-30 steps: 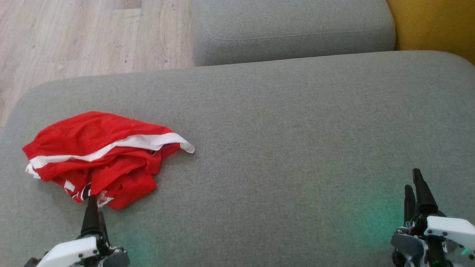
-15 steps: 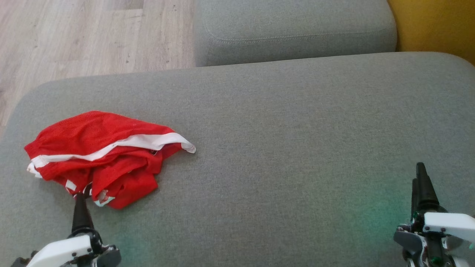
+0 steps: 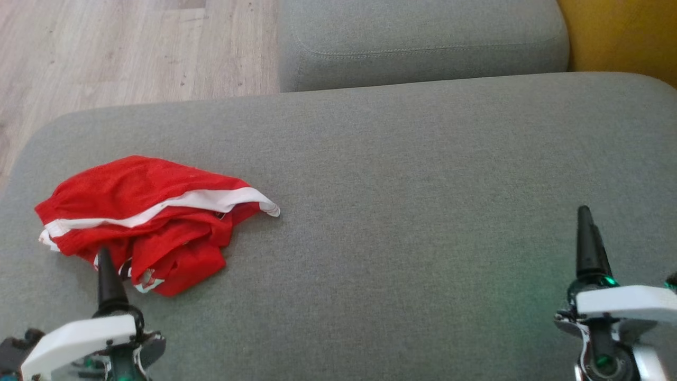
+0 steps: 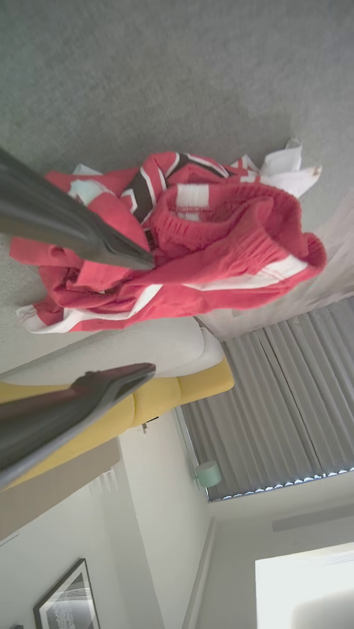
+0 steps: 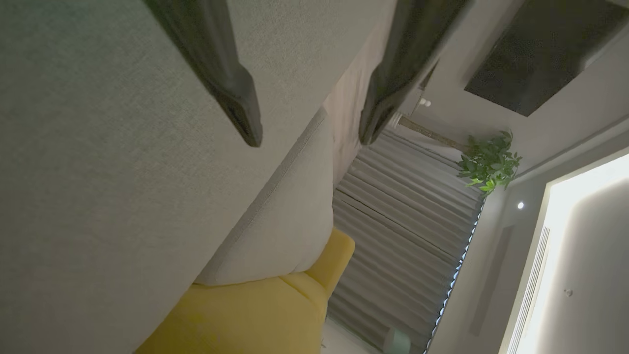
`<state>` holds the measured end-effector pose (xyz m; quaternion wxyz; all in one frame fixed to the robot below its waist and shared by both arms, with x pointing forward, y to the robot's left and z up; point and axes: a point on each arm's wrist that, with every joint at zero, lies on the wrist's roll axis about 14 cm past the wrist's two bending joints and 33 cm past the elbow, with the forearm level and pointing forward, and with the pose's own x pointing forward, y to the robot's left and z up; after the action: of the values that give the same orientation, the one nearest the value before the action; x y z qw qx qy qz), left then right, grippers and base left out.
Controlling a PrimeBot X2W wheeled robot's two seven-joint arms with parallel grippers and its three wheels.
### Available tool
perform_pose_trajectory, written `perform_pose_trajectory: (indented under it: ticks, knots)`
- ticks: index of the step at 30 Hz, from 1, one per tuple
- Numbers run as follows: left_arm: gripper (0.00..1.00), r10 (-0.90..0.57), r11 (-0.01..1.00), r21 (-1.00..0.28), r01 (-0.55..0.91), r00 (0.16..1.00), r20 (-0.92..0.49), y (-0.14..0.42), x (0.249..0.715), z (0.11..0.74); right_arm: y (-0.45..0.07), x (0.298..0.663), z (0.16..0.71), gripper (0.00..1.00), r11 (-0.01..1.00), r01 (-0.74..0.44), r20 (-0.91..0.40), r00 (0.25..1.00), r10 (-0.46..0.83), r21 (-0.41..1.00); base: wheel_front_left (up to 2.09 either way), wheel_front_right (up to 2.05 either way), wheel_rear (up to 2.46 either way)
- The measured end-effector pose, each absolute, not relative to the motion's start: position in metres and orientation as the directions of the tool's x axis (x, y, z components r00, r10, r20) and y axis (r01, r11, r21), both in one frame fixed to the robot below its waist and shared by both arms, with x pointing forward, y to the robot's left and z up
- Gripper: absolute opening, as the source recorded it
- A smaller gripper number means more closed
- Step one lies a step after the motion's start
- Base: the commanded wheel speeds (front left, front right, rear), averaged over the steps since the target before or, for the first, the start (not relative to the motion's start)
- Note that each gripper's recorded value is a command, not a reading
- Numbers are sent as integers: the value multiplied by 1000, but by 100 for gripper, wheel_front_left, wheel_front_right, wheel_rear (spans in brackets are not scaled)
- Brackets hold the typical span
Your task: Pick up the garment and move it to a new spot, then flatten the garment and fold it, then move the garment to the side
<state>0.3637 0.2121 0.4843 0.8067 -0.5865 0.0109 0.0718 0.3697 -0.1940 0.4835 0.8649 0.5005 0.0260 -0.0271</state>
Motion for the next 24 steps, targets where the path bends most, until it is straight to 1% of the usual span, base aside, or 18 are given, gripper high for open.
perform_pose_trajectory:
  ticks: [2,3,8,14,17,24]
  knots:
    - [100,100,335,-935,-117,991,-88,210,366,491,-189,371,489,100,549,48,-55,998,-3,835,0,0,0]
    - [100,97,371,-923,-104,993,-73,208,367,496,-185,372,493,100,596,30,-44,999,10,802,0,0,0]
    - [100,69,465,-883,-68,997,-40,196,371,508,-176,373,499,100,690,-9,-24,999,38,724,0,0,0]
    - [100,41,573,-818,-37,999,-17,181,373,518,-170,373,505,100,767,-41,-4,998,57,640,0,0,0]
    - [100,13,624,-781,-7,1000,1,171,374,522,-170,373,514,100,806,-64,26,998,60,589,0,0,0]
    - [100,-45,746,-664,54,998,31,150,374,527,-165,373,518,100,861,-86,46,996,73,501,0,0,0]
